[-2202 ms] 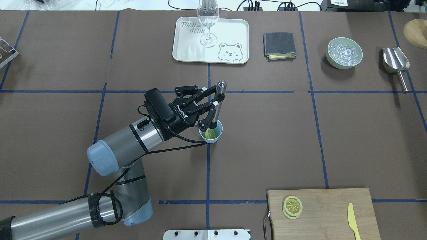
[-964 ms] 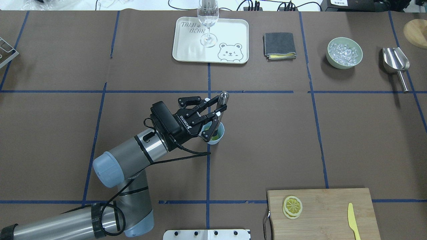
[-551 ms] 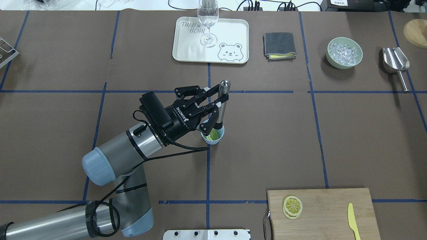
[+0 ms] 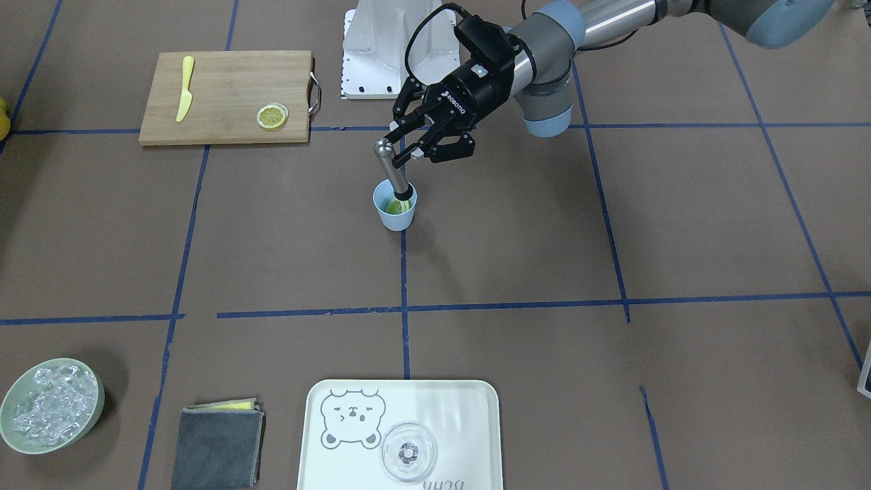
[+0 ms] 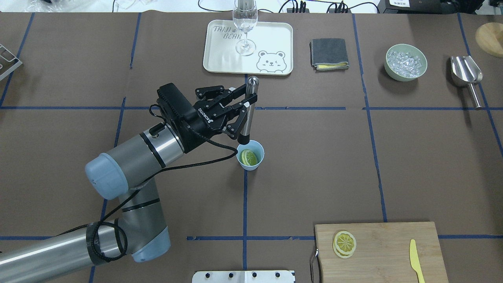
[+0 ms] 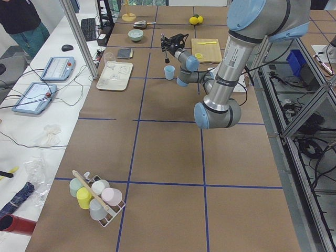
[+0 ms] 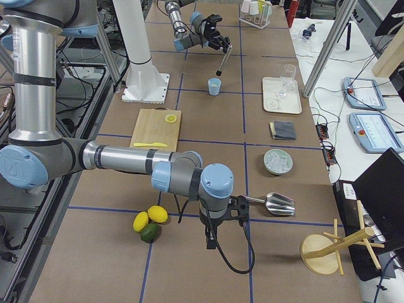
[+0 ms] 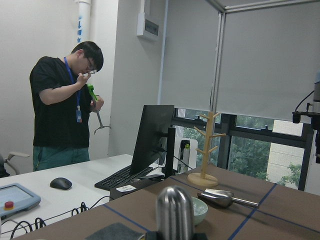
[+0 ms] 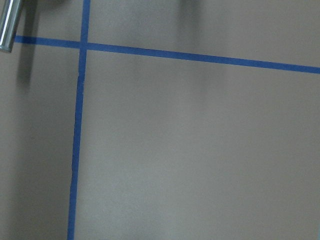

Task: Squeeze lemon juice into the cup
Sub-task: 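Raise the muddler out of the cup and carry it back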

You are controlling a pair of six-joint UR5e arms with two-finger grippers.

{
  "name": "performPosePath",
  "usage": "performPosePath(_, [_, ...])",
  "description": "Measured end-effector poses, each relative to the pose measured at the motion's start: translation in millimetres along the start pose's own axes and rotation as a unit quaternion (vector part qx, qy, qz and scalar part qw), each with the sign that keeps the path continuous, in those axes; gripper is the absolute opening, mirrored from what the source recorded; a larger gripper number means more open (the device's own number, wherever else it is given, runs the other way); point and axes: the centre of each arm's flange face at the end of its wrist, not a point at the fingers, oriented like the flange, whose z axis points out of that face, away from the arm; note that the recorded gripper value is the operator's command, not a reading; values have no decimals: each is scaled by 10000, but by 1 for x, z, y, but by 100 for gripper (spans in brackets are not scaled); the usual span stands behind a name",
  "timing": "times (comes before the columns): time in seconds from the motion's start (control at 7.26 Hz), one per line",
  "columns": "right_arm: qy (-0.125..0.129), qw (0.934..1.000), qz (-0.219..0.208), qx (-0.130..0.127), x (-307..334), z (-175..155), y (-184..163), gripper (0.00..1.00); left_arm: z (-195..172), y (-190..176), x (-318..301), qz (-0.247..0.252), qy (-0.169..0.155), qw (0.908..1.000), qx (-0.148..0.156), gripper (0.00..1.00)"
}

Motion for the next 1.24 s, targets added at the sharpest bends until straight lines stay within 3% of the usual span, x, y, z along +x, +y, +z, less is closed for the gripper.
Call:
performPosePath(0.41, [-12,10000,7,-17,2,2,0,100,9,-20,-35,268,-923,9901,-1028,0])
performPosePath(0.69, [-21,10000,32,-47,4,5,1,100,7,-2,-78,320,-1507,9689,-1934,0])
performPosePath(0.96, [-27,10000,39,-49,4,6,1,100,-15,14,-144,106,-2031,9316,-3013,0])
performPosePath(1.24, [-31,10000,31,-36,3,5,0,100,-35,8,-198,-149,-2667,8750,-4037,0])
